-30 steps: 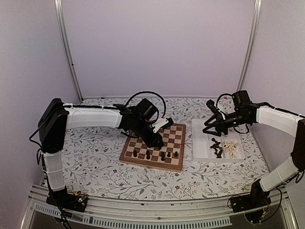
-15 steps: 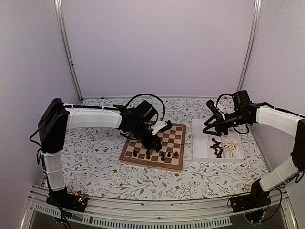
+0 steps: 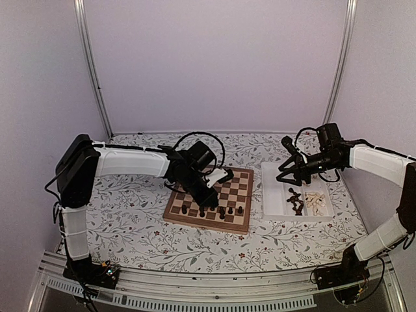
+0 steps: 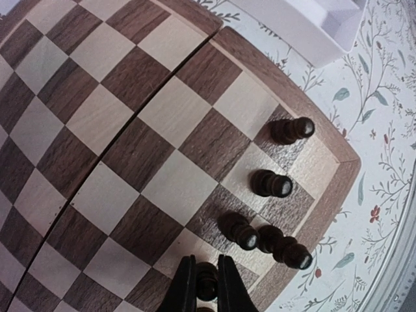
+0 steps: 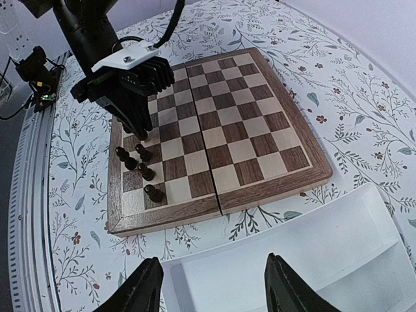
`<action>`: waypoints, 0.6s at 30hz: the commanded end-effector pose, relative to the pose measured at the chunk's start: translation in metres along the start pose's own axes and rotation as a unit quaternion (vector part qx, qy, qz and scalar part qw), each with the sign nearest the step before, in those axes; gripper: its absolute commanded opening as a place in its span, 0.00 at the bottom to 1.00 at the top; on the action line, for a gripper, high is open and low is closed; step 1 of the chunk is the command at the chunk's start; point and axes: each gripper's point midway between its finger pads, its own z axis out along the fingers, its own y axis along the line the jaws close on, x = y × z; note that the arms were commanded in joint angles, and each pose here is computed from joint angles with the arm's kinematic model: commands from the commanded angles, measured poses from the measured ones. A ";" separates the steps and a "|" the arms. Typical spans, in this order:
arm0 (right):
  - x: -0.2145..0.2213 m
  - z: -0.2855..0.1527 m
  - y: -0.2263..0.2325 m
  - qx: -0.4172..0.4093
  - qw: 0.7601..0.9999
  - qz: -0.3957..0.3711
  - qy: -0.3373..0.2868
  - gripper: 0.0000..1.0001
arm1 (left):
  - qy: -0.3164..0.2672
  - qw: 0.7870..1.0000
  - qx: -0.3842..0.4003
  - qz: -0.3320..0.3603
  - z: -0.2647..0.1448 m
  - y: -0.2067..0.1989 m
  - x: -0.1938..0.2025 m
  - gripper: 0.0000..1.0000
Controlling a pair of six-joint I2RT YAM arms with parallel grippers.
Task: Set up the chess pieces on the board
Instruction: Place the chess piece on the chessboard.
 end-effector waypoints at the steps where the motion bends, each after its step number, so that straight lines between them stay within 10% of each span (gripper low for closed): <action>1: 0.003 0.001 0.000 -0.007 1.000 0.004 0.001 0.57 | 0.007 1.000 -0.005 0.002 0.006 0.004 0.001 0.08; 18: 0.005 0.002 0.001 -0.012 1.000 0.007 0.003 0.57 | 0.000 1.000 -0.017 0.001 0.008 0.009 -0.003 0.12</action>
